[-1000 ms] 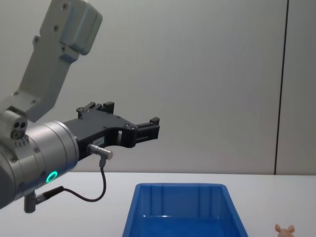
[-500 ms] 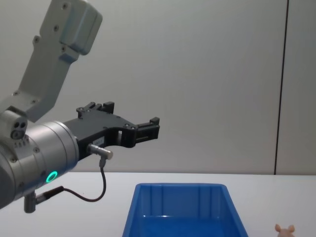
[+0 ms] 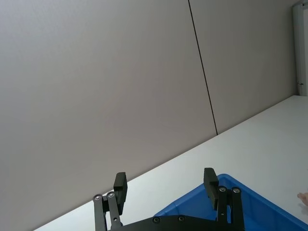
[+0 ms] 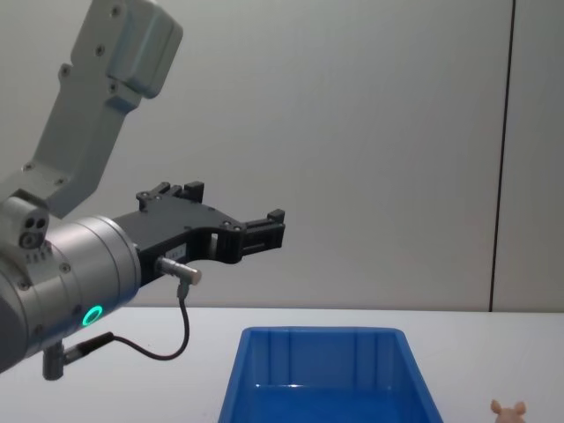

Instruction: Pick up the two dolls from the table and place them into the box.

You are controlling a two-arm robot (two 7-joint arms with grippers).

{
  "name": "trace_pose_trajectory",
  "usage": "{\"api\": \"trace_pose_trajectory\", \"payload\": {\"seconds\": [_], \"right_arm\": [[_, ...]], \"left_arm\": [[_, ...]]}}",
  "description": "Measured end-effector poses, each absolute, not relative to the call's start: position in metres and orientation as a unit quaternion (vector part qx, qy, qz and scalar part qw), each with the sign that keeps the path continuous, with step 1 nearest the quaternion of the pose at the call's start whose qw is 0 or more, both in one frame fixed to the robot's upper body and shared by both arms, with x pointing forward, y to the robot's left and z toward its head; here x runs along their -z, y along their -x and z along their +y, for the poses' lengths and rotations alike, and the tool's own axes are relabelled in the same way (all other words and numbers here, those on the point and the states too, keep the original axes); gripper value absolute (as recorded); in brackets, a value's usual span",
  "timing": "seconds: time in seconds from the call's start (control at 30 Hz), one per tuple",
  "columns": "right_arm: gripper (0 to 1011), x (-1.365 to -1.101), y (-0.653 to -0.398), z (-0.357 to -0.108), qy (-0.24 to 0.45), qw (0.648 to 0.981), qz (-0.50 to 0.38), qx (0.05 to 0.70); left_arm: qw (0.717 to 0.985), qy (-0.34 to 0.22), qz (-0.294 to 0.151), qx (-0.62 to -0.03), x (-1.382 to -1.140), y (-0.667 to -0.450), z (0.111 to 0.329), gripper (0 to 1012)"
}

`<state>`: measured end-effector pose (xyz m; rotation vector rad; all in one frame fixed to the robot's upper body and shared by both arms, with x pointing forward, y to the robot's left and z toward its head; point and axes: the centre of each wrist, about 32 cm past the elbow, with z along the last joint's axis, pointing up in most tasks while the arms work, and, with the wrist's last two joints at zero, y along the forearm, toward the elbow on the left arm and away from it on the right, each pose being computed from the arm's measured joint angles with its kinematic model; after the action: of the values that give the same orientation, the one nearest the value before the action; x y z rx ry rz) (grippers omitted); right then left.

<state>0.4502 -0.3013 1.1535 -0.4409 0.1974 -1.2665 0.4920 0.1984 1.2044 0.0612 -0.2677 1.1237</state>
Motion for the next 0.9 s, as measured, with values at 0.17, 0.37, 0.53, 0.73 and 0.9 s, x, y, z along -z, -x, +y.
{"api": "trace_pose_trajectory", "payload": {"seconds": [0.17,0.37,0.53,0.73,0.9], "right_arm": [[430,-1.16,-0.453,-0.299,0.187,0.787,0.071,0.584],[430,-1.172,-0.458,-0.295,0.161,0.802,0.043,0.574],[429,-1.184,-0.465,-0.287,0.142,0.82,0.021,0.555],[429,-1.195,-0.473,-0.276,0.127,0.842,0.003,0.524],[430,-1.201,-0.479,-0.264,0.121,0.859,-0.005,0.497]], "left_arm": [[0.837,-0.029,-0.126,-0.531,-1.204,-0.492,0.198,1003],[0.837,-0.029,-0.126,-0.531,-1.204,-0.492,0.198,1004],[0.837,-0.029,-0.126,-0.531,-1.204,-0.492,0.198,1003],[0.837,-0.029,-0.126,-0.531,-1.204,-0.492,0.198,1003],[0.837,-0.029,-0.126,-0.531,-1.204,-0.492,0.198,1003]]}}
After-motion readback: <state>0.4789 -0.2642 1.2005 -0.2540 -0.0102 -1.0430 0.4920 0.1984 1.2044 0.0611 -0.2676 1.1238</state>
